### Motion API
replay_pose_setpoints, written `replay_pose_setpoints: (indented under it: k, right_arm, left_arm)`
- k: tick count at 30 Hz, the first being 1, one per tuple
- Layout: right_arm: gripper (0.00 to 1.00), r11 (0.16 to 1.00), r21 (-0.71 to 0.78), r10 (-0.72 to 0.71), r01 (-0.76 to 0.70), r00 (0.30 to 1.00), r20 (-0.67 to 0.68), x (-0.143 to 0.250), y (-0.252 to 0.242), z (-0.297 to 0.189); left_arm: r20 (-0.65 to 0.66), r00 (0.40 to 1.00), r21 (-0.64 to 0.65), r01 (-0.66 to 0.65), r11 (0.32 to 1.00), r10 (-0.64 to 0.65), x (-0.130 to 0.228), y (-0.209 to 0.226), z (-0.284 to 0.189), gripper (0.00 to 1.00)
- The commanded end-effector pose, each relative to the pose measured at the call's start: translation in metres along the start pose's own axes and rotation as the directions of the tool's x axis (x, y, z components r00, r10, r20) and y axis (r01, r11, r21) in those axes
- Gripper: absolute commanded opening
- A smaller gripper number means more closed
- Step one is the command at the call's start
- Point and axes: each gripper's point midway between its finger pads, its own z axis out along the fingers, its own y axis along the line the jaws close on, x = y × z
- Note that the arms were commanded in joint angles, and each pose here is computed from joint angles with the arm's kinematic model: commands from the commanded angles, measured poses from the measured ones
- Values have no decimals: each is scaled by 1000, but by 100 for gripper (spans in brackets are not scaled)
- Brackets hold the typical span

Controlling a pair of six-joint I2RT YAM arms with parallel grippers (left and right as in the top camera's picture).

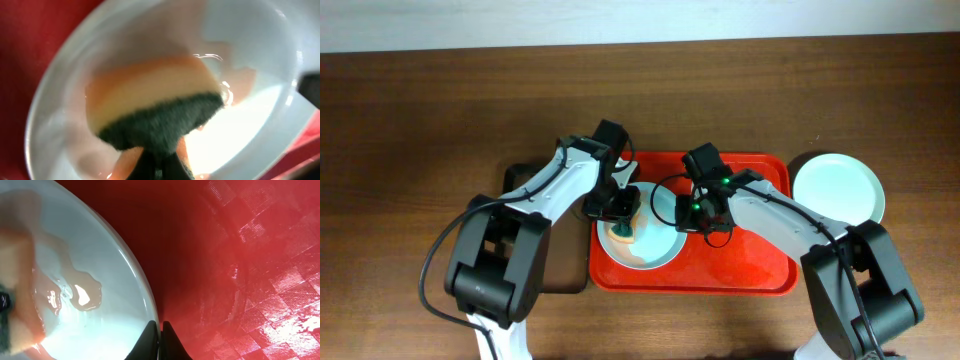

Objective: Clean dirty plates on tray and stack at the side
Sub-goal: 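Return the sponge to the black tray with the left gripper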

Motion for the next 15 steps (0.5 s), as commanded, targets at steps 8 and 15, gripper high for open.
replay_pose_setpoints:
  k: [8, 15]
  right_arm:
    - [4, 1000, -7, 1, -1, 1000, -7, 4, 1, 1]
    - [4, 1000, -7, 1, -1, 1000, -7, 4, 1, 1]
  left_arm:
    - [89, 996, -116, 7, 993, 3, -16, 18, -17, 0]
    - [2, 987, 275, -156, 949, 162, -1, -70, 18, 0]
